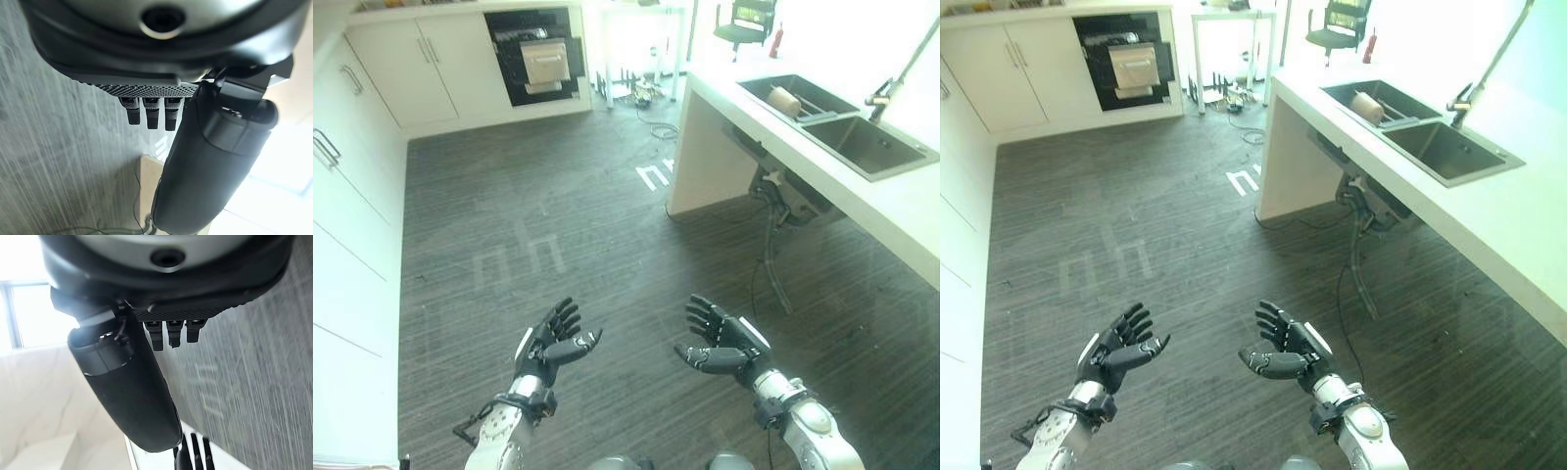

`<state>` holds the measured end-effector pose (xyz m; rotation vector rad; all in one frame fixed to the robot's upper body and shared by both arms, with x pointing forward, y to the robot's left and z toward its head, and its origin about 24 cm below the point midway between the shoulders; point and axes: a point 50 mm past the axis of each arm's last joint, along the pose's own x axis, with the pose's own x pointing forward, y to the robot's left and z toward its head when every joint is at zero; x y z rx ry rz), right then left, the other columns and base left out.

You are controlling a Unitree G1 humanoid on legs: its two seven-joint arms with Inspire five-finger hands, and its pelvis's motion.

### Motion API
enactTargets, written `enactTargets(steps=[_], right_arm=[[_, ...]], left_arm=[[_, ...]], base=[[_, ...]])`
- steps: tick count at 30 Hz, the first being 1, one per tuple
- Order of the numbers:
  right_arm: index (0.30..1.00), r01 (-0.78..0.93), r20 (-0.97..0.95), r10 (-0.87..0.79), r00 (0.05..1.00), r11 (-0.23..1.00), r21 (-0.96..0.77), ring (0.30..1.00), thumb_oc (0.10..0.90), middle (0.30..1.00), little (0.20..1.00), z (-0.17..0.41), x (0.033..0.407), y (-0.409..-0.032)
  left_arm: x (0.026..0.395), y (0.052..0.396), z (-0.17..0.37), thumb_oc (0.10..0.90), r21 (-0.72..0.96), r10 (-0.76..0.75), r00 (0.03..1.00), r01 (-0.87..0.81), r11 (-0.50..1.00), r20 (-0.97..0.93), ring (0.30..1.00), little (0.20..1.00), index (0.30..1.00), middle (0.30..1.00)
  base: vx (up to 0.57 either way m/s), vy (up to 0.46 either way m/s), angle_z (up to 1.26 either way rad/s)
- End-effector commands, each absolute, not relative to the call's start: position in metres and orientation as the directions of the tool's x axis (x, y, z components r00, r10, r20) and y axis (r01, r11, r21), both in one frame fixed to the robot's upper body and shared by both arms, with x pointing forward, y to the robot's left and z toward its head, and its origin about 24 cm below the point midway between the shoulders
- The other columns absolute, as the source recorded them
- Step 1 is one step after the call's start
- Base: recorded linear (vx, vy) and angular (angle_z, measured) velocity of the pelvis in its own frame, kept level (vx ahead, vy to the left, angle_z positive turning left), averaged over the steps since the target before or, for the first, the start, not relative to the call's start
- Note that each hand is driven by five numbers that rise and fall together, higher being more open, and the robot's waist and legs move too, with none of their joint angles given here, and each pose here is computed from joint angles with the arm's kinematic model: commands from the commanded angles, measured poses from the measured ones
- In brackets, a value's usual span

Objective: Place the dishes in the dishwasher.

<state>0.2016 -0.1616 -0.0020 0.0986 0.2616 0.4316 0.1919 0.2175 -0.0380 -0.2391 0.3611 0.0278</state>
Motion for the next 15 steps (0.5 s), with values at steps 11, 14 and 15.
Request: enactTargets(steps=[11, 14, 15], right_arm=[[0.900, -0.407, 0.108, 0.397, 0.912, 0.908, 0.098, 0.900, 0.800, 0.900, 0.900, 0.058, 0.219, -0.180], [0.900, -0.428, 0.145, 0.414, 0.898, 0.901, 0.076, 0.900, 0.800, 0.900, 0.900, 0.071, 0.222, -0.182], [0.900, -0.431, 0.152, 0.417, 0.896, 0.900, 0.068, 0.900, 0.800, 0.900, 0.900, 0.074, 0.224, -0.183]], left_arm=[[0.215, 0.213, 0.016, 0.800, -0.144, -0.069, 0.992, 0.053, 0.988, -0.106, 0.900, 0.900, 0.900, 0.900], [0.218, 0.216, 0.022, 0.800, -0.164, -0.043, 0.996, 0.030, 0.986, -0.077, 0.900, 0.900, 0.900, 0.900], [0.219, 0.216, 0.025, 0.800, -0.168, -0.041, 0.997, 0.031, 0.985, -0.058, 0.900, 0.900, 0.900, 0.900]], base=[[0.29, -0.211, 0.00], [0.42, -0.307, -0.16], [0.35, -0.277, -0.07]])
